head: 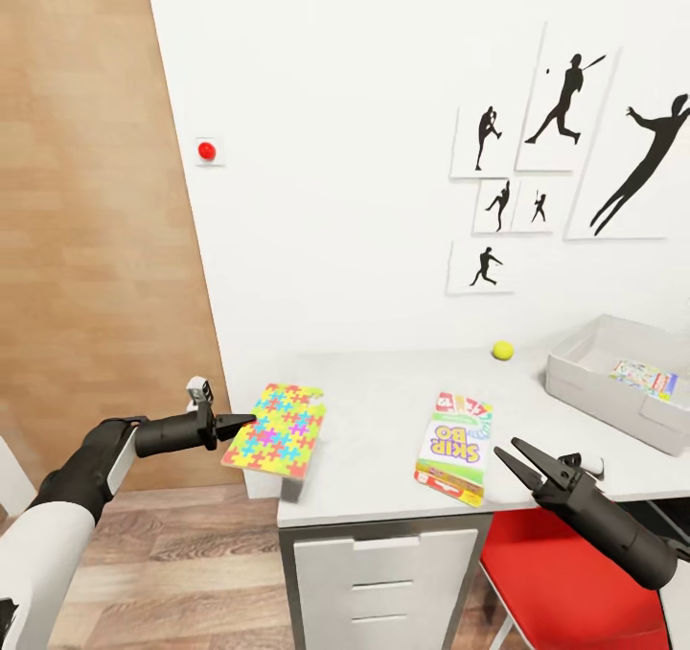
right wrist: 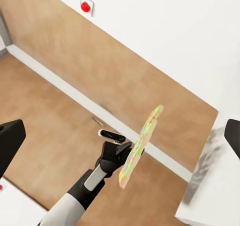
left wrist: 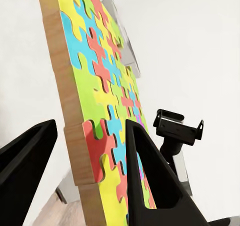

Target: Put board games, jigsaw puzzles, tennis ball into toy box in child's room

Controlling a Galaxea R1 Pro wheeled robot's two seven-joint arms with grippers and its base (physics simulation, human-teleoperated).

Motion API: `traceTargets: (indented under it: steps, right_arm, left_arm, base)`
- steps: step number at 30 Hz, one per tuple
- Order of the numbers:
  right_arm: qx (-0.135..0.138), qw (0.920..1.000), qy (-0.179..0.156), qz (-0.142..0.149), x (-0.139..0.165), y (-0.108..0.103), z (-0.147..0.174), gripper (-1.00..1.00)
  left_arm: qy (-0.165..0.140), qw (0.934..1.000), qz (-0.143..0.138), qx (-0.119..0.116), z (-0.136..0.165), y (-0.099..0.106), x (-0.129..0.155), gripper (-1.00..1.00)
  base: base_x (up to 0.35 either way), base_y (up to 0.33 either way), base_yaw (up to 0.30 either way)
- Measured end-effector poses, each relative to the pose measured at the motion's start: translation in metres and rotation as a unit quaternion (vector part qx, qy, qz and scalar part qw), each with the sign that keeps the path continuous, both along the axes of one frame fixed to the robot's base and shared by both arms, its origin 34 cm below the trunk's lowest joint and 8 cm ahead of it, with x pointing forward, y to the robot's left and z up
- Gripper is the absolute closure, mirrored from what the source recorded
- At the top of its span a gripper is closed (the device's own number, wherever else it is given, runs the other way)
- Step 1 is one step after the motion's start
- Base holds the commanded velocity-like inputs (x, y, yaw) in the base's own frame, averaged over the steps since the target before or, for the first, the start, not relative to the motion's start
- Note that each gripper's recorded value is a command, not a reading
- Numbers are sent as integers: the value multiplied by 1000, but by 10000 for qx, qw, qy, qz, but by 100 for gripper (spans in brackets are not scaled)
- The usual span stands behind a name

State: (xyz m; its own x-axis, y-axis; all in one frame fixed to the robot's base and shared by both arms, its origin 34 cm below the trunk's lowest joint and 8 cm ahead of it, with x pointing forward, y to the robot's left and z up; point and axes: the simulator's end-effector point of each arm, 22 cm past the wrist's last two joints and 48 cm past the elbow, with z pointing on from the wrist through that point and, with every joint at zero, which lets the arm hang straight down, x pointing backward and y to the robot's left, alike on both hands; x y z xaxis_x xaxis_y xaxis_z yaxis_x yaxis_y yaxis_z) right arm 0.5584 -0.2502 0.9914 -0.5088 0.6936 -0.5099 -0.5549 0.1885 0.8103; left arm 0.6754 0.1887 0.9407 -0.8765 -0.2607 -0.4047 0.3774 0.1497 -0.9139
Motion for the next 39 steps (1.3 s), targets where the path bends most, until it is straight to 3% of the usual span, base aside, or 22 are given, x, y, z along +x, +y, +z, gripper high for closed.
traceTargets:
  steps: [13, 21, 25, 39]
  right_arm:
    - [-101, 9999, 20, -60, 4, -5, 21, -100]
    - [-754, 9944, 533, -515, 25, -26, 10, -100]
    - [-901, 9923, 618, -579, 28, -31, 12, -100]
    - [-920, 9918, 657, -596, 28, -33, 32, -100]
  left_arm:
    - [-5, 10000, 9, 3, 23, 1, 2, 100]
    - [-16, 10000, 4, 4, 37, 1, 2, 100]
    - [-21, 10000, 2, 11, 43, 1, 2, 100]
    - [-22, 10000, 3, 7, 66, 1, 2, 100]
  base:
    - [0, 0, 0]
    - [0, 0, 0]
    - [-139, 0, 0]
    - [-125, 0, 0]
